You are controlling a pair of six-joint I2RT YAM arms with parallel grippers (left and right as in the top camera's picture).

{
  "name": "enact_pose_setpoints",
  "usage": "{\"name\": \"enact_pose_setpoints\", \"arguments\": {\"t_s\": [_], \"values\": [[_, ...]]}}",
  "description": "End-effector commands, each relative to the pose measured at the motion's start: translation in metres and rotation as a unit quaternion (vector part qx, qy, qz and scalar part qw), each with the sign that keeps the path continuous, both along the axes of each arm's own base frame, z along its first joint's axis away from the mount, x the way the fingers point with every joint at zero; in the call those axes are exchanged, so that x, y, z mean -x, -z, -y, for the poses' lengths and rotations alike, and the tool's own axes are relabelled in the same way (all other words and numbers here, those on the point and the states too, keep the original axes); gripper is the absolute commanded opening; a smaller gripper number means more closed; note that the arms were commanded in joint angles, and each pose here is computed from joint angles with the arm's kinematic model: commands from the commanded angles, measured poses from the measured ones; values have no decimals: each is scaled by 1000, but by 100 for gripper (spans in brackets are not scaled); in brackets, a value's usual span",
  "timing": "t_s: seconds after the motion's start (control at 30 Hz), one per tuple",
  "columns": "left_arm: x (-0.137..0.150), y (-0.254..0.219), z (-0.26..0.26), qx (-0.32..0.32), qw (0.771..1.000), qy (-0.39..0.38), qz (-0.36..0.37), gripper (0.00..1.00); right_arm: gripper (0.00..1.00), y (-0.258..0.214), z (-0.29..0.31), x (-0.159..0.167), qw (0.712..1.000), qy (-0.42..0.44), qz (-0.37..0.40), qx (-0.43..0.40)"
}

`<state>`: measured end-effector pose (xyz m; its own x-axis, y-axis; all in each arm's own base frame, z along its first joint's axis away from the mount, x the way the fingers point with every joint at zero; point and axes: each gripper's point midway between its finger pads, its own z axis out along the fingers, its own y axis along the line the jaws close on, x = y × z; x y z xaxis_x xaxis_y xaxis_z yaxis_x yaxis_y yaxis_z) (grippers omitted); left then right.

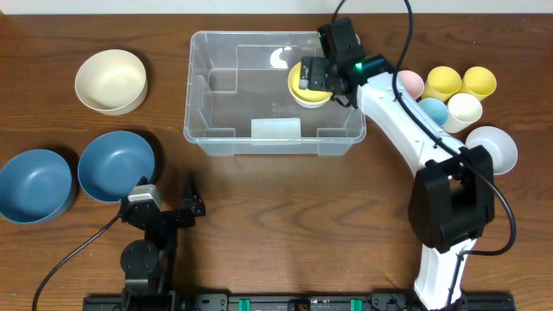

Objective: Pack container
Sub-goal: 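Place the yellow bowl onto the white bowl in the bin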

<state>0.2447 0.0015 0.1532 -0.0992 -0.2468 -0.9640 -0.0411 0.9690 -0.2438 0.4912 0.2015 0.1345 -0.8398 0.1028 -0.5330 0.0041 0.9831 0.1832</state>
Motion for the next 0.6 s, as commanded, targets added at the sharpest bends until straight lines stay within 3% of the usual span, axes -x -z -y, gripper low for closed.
{"name": "enact_pose_setpoints", "arguments": {"t_s": [0.0,0.23,0.4,0.57], "values": [[1,17,-3,0,1000,-7,-25,98,95,-55,-28,5,998,-52,30,1],[1,17,-3,0,1000,-7,-25,98,98,-133,8,47,1000,-3,-9,-7],[1,17,-3,0,1000,-7,-25,98,98,-167,97,76,993,113,-33,5],[1,17,-3,0,1000,-7,-25,98,98,-176,204,110,964,254,-73,11]]}}
